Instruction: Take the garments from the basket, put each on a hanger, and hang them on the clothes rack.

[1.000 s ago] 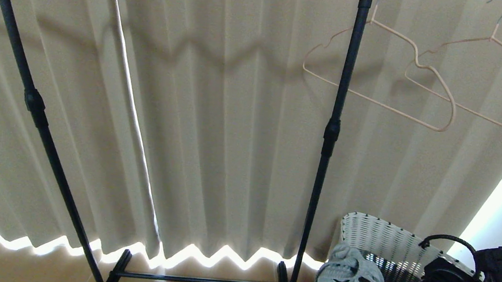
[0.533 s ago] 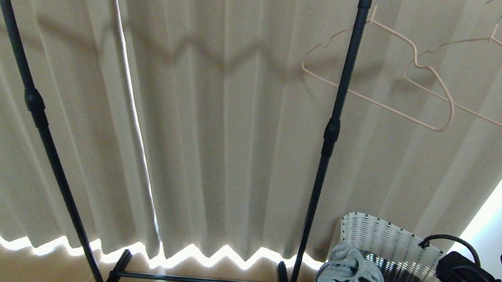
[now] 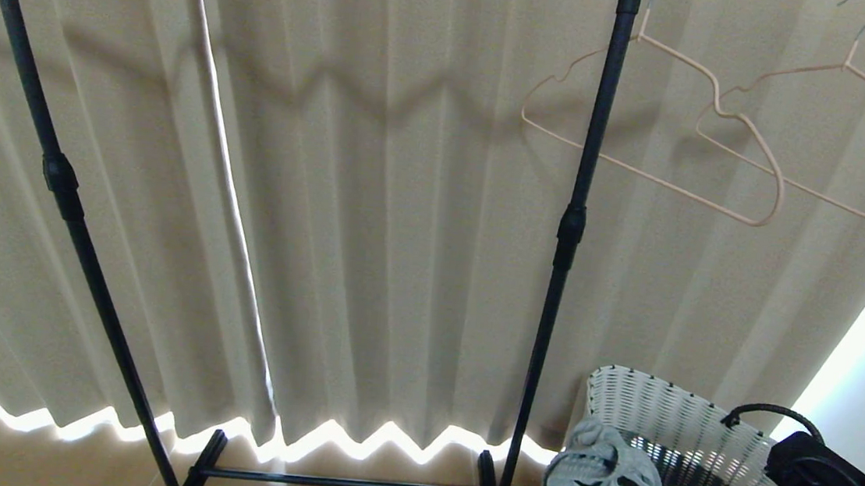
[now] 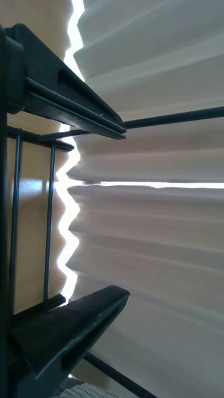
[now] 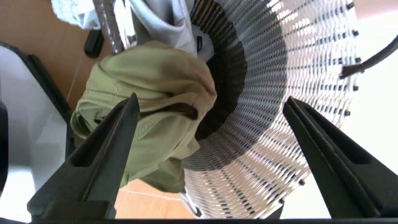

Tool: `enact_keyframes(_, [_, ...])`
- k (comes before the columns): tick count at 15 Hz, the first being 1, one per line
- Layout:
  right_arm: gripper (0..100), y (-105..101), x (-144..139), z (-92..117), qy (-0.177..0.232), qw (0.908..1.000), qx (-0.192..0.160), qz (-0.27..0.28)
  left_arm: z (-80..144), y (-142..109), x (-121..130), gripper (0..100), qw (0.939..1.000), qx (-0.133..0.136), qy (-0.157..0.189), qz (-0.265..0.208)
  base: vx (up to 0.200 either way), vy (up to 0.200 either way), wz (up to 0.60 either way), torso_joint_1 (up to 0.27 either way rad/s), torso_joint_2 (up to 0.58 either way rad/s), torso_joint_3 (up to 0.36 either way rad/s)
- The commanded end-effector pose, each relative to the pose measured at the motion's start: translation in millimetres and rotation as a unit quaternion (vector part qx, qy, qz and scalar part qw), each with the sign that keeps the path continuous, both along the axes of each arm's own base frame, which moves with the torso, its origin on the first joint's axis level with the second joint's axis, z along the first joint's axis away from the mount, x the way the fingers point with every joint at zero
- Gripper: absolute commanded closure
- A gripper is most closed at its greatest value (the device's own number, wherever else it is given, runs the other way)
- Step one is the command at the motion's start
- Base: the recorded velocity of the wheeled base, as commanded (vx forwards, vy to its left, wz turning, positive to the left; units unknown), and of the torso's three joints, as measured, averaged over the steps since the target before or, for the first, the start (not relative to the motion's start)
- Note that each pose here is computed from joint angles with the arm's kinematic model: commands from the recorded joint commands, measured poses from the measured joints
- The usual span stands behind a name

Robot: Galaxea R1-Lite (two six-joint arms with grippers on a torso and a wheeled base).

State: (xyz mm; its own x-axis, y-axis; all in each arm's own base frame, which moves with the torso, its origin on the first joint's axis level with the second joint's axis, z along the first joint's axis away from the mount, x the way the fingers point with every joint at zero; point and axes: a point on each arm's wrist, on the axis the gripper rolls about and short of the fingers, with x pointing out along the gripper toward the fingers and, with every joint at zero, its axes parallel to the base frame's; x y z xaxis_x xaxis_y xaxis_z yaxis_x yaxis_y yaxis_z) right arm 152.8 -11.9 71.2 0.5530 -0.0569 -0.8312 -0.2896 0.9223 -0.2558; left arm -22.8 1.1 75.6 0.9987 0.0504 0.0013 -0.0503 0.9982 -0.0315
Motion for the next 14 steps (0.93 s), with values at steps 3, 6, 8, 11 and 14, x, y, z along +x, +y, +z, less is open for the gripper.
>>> enact_keyframes(3, [0, -2.6, 19.8, -26.8, 0.077, 0.997, -0.005, -0.008, 0.0, 0.0, 0.0, 0, 1.0, 0.0, 0.0, 0.001, 0.0, 0.0, 0.0, 0.0, 0.0, 0.0])
enact_keyframes(6, [0, -5.6, 27.5, -39.2, 0.112, 0.9936, -0.005, -0.018, 0.0, 0.0, 0.0, 0, 1.0, 0.0, 0.0, 0.001, 0.0, 0.0, 0.0, 0.0, 0.0, 0.0])
enact_keyframes(8, [0, -5.4, 26.6, -43.5, 0.125, 0.992, -0.001, -0.017, 0.0, 0.0, 0.0, 0, 1.0, 0.0, 0.0, 0.001, 0.0, 0.0, 0.0, 0.0, 0.0, 0.0])
enact_keyframes(11, [100, -4.7, 27.5, -49.8, 0.137, 0.9904, 0.011, -0.011, 0.0, 0.0, 0.0, 0, 1.0, 0.0, 0.0, 0.0, 0.0, 0.0, 0.0, 0.0, 0.0, 0.0])
enact_keyframes(14, [100, -2.4, 25.6, -40.9, 0.114, 0.9933, 0.018, -0.002, 0.0, 0.0, 0.0, 0, 1.0, 0.0, 0.0, 0.0, 0.0, 0.0, 0.0, 0.0, 0.0, 0.0])
